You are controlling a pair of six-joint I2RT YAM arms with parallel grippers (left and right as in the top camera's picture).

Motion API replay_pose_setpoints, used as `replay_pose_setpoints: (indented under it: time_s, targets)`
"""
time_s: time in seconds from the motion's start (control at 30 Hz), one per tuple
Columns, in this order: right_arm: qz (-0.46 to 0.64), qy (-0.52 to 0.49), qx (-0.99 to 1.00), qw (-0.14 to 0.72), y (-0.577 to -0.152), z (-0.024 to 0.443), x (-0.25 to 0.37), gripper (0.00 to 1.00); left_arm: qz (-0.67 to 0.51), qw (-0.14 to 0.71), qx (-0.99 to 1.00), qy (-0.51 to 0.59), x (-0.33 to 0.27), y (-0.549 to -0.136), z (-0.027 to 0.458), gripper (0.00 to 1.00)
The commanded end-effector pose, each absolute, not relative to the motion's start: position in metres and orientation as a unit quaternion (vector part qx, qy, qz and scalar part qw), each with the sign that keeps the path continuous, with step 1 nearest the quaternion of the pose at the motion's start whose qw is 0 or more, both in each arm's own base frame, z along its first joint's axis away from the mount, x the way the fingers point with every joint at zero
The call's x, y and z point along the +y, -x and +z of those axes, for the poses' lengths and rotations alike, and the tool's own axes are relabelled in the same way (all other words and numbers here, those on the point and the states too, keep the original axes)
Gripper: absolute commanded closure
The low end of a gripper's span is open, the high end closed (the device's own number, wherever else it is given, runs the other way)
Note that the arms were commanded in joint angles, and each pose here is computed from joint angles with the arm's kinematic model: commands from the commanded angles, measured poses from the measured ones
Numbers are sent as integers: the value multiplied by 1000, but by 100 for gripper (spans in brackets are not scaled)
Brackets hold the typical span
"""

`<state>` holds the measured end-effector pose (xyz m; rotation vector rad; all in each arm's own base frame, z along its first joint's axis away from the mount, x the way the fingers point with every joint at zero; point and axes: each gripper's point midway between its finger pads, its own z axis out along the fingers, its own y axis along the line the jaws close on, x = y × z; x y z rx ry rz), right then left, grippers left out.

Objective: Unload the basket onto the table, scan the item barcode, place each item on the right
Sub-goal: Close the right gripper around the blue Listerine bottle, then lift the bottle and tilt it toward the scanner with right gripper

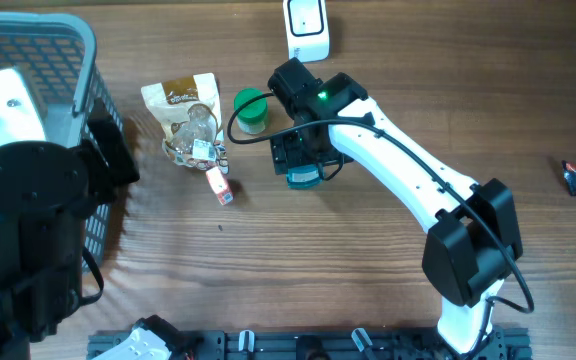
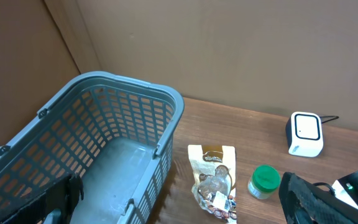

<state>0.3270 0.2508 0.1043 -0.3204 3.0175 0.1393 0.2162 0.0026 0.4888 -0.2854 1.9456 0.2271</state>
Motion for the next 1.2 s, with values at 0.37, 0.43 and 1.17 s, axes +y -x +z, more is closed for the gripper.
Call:
replay_pose_setpoints:
  time_s: [0.37, 0.43, 1.17]
  targets:
    - [33, 136, 990, 33, -321, 88, 248, 13, 101, 549, 819, 131, 6, -215, 488, 0]
    - [33, 139, 989, 33, -321, 88, 248, 16, 101, 549, 819, 131, 6, -215, 488, 0]
    - [66, 149, 986, -23, -307, 88, 258, 38, 101, 549, 819, 131, 6, -215, 488, 0]
